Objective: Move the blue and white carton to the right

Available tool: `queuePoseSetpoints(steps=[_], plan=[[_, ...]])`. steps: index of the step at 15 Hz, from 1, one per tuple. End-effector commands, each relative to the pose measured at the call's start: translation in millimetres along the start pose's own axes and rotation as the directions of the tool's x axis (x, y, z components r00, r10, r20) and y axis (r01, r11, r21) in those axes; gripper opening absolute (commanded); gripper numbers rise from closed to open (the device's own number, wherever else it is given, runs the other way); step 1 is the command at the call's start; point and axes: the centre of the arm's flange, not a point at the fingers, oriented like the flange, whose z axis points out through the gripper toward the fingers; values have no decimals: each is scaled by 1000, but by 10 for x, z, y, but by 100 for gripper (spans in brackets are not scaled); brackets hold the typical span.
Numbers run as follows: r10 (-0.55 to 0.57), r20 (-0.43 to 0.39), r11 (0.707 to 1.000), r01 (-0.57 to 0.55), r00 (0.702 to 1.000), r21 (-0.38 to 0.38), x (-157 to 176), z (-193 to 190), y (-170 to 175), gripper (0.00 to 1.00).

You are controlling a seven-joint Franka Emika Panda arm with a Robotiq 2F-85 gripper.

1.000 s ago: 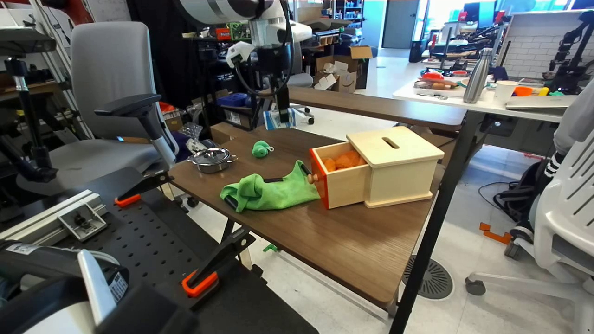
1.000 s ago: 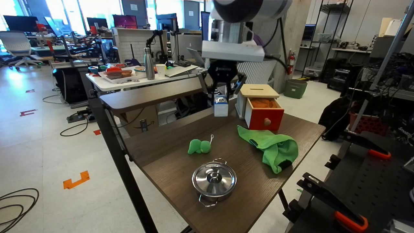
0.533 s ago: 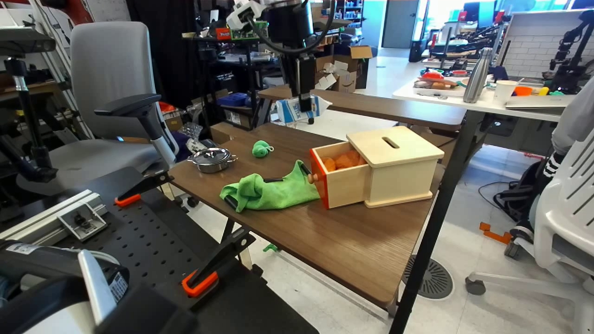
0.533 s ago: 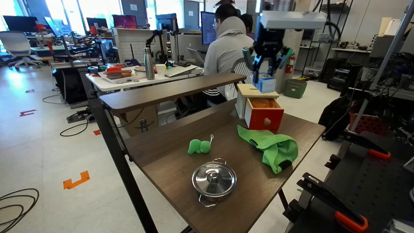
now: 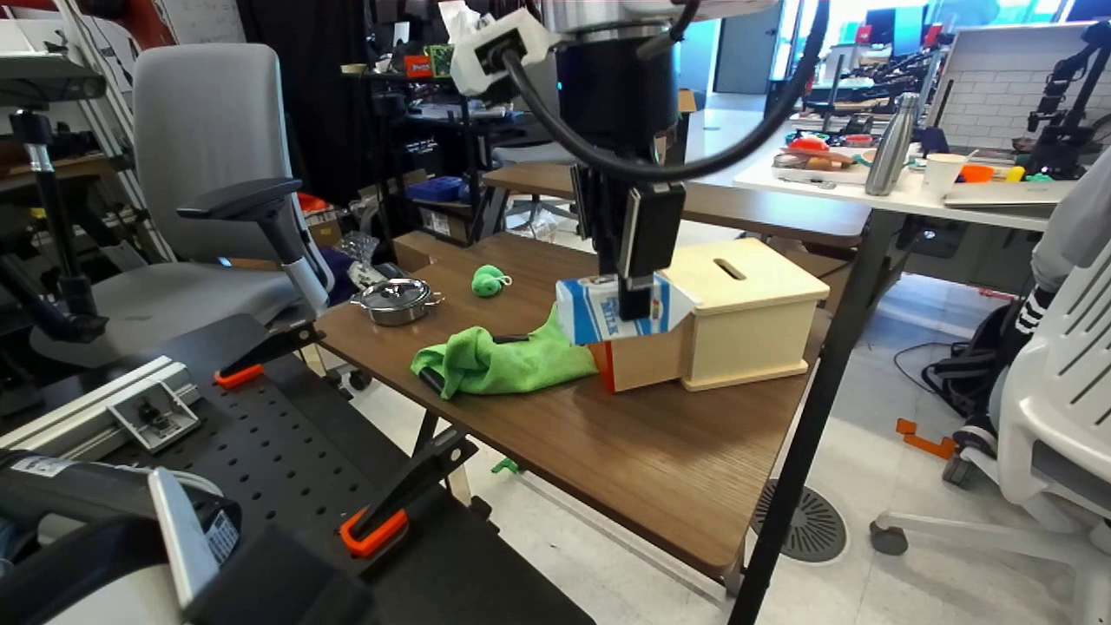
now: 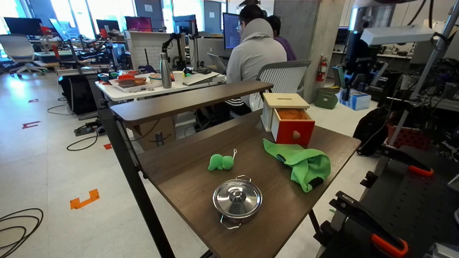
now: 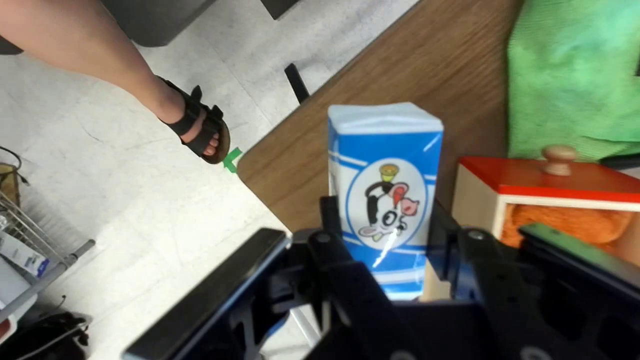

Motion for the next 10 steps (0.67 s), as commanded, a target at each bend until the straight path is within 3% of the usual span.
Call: queuePoseSetpoints(steps=[1,5,10], plan=[[35,16,999,-35,999,4,96,372,384,17],[101,31,994,-100,994,-35,225,745,590,17],[155,47,987,-153,987,-47,422,1107,527,17]])
